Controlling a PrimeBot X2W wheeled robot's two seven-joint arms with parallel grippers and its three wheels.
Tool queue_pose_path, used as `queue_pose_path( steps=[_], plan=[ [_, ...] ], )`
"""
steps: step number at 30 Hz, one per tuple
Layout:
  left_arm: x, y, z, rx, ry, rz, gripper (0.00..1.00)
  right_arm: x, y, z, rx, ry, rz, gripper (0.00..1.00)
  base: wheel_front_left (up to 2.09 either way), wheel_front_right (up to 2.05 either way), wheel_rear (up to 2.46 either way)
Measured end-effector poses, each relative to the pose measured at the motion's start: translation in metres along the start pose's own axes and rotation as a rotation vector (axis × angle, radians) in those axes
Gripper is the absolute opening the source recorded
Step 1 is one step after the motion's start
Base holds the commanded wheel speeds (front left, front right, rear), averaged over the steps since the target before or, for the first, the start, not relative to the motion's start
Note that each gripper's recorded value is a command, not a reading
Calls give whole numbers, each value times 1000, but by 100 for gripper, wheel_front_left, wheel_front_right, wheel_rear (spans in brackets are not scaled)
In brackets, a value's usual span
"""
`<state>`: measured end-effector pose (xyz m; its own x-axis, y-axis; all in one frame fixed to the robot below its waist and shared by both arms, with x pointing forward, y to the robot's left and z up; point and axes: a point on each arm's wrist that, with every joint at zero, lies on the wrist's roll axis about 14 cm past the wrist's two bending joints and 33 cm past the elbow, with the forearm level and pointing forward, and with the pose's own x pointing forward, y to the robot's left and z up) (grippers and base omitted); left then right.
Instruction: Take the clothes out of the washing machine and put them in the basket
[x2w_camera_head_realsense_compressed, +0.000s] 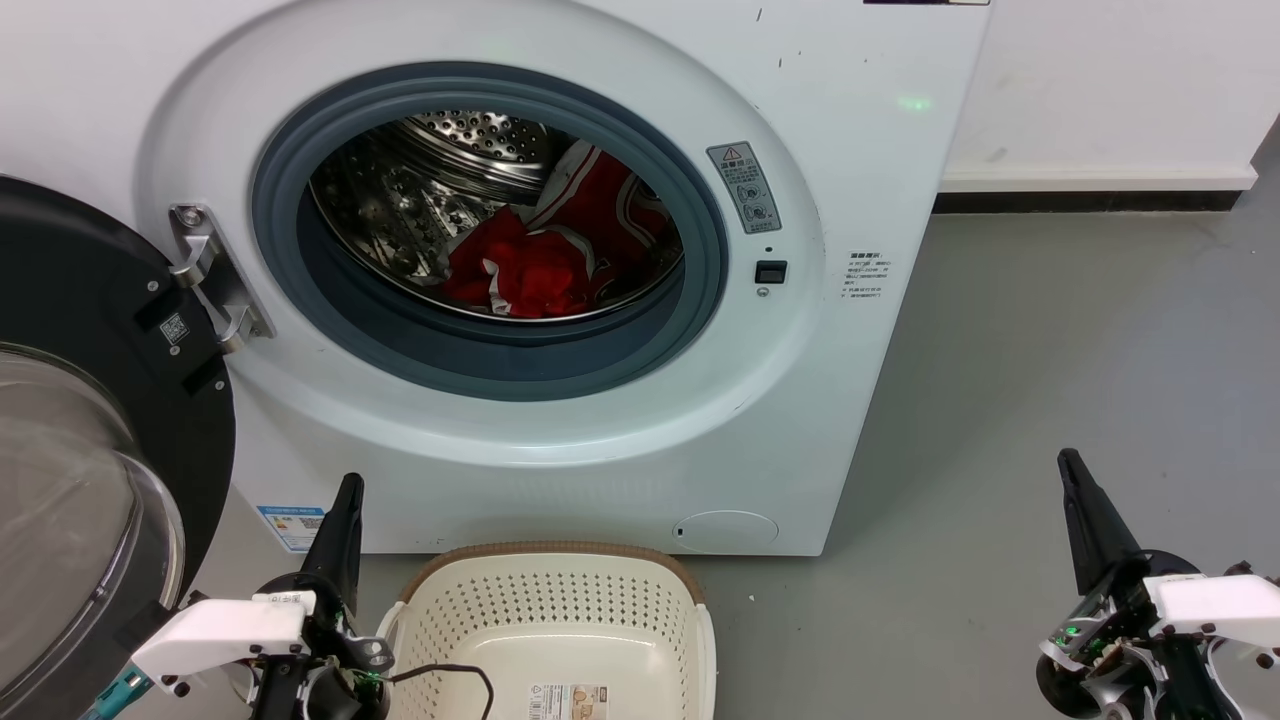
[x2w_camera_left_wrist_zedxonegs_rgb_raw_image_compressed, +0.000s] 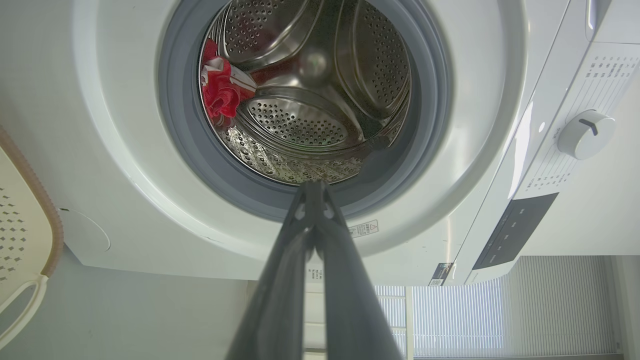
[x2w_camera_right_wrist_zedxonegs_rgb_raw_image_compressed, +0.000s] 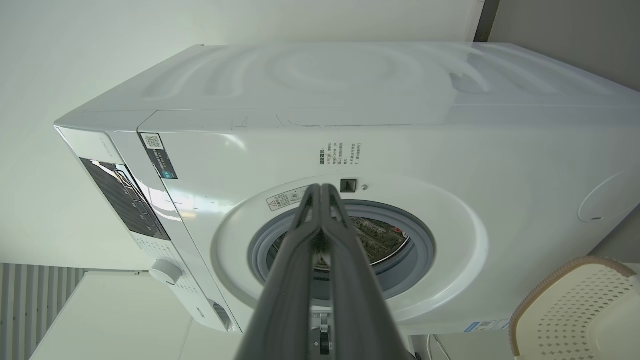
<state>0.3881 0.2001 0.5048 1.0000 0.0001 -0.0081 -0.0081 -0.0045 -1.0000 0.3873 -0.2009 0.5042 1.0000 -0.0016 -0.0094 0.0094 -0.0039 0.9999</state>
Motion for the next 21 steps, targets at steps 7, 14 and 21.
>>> queue_pose_path(
  steps=[7,14,21],
  plan=[
    [-2,5,0,-2,0,16,100,-2,-5,0,1,-1,-15,100,0,0,0],
    [-5,11,-5,13,-2,31,100,-6,-12,0,-15,-17,-37,100,0,0,0],
    [-2,1,-8,95,-7,4,100,-6,-8,2,-113,-33,-27,100,0,0,0]
  ],
)
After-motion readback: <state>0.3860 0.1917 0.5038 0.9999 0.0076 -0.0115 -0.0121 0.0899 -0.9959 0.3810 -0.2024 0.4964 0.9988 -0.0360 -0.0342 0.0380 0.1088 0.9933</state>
